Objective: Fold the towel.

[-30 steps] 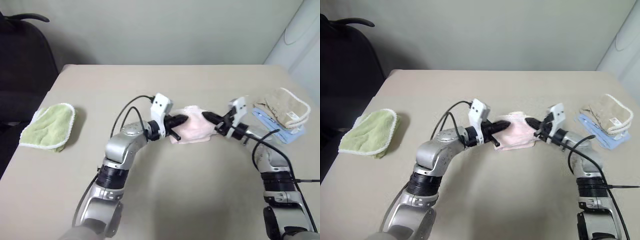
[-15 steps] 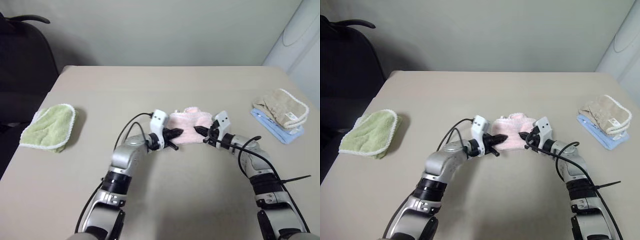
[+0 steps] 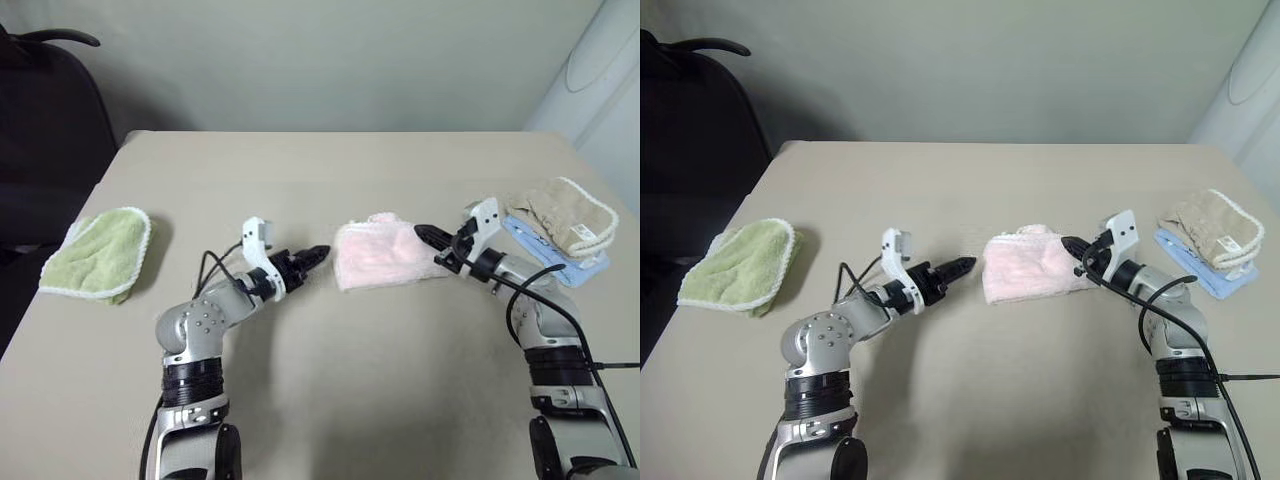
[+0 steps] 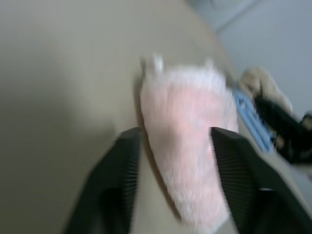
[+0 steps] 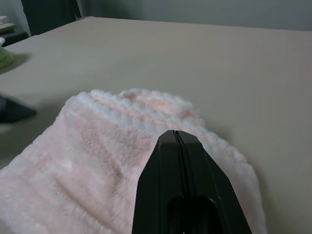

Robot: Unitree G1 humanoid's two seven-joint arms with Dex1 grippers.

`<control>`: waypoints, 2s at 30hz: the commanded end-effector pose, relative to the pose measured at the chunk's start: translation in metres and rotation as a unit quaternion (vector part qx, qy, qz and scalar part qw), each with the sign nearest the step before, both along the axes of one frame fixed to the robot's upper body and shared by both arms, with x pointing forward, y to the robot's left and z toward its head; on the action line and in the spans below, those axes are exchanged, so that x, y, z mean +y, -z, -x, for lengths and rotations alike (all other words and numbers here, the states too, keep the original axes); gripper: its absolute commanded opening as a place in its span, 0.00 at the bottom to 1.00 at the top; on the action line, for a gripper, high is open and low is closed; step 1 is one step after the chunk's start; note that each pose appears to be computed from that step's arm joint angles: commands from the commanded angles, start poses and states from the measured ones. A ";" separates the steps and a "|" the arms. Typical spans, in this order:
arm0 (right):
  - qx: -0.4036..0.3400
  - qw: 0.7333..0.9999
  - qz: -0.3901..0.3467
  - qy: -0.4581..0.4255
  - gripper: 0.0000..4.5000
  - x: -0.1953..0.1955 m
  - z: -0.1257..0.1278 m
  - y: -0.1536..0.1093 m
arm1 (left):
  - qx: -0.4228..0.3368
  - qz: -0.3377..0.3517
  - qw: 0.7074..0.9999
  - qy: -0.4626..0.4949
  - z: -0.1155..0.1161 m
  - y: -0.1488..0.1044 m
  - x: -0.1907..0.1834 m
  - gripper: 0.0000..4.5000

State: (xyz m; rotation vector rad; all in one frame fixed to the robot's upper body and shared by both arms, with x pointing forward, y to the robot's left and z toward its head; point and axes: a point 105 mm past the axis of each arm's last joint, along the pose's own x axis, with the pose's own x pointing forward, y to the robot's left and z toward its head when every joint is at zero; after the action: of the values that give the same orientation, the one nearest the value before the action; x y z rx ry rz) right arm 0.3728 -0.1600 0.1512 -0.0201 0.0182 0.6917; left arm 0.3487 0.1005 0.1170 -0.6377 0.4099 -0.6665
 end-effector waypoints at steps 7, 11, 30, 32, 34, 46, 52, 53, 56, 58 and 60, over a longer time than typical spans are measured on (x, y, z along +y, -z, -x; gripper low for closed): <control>-0.034 0.999 0.000 0.027 0.00 -0.011 -0.001 -0.013 | 0.044 0.017 0.997 0.060 -0.003 0.010 -0.041 0.99; -0.036 0.999 -0.002 0.035 0.00 -0.013 0.000 -0.013 | 0.048 0.016 0.995 0.090 -0.006 0.012 -0.068 0.99; -0.054 0.996 -0.020 0.071 0.00 -0.022 -0.001 -0.024 | 0.040 0.006 0.993 0.110 -0.021 0.009 -0.112 0.53; -0.061 0.995 -0.026 0.079 0.00 -0.024 -0.003 -0.027 | 0.037 0.010 0.994 0.104 -0.021 0.008 -0.110 0.36; -0.069 0.993 -0.030 0.090 0.00 -0.027 -0.006 -0.031 | 0.034 0.016 0.994 0.098 -0.022 0.006 -0.109 0.20; -0.091 0.985 -0.048 0.135 0.00 -0.043 -0.016 -0.042 | -0.051 0.115 0.992 -0.003 -0.045 -0.060 -0.070 0.00; -0.095 0.984 -0.050 0.142 0.00 -0.044 -0.016 -0.042 | -0.163 0.142 0.965 -0.148 -0.059 -0.148 0.014 0.00; -0.094 0.984 -0.050 0.142 0.00 -0.044 -0.016 -0.041 | -0.179 0.128 0.960 -0.172 -0.059 -0.157 0.031 0.00; -0.087 0.985 -0.046 0.143 0.00 -0.045 -0.014 -0.035 | -0.212 0.086 0.931 -0.285 -0.042 -0.170 0.118 0.00; -0.077 0.986 -0.043 0.143 0.00 -0.046 -0.013 -0.027 | -0.202 0.073 0.913 -0.347 -0.025 -0.159 0.168 0.00; -0.070 0.986 -0.042 0.142 0.00 -0.044 -0.014 -0.022 | -0.180 0.049 0.903 -0.388 -0.013 -0.140 0.198 0.00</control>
State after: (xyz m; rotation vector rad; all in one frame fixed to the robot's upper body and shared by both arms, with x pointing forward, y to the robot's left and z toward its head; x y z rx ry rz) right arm 0.3869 -0.2058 0.1625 0.0337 -0.0977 0.3985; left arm 0.3741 0.2851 0.2496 -0.7015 -0.1849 -0.0557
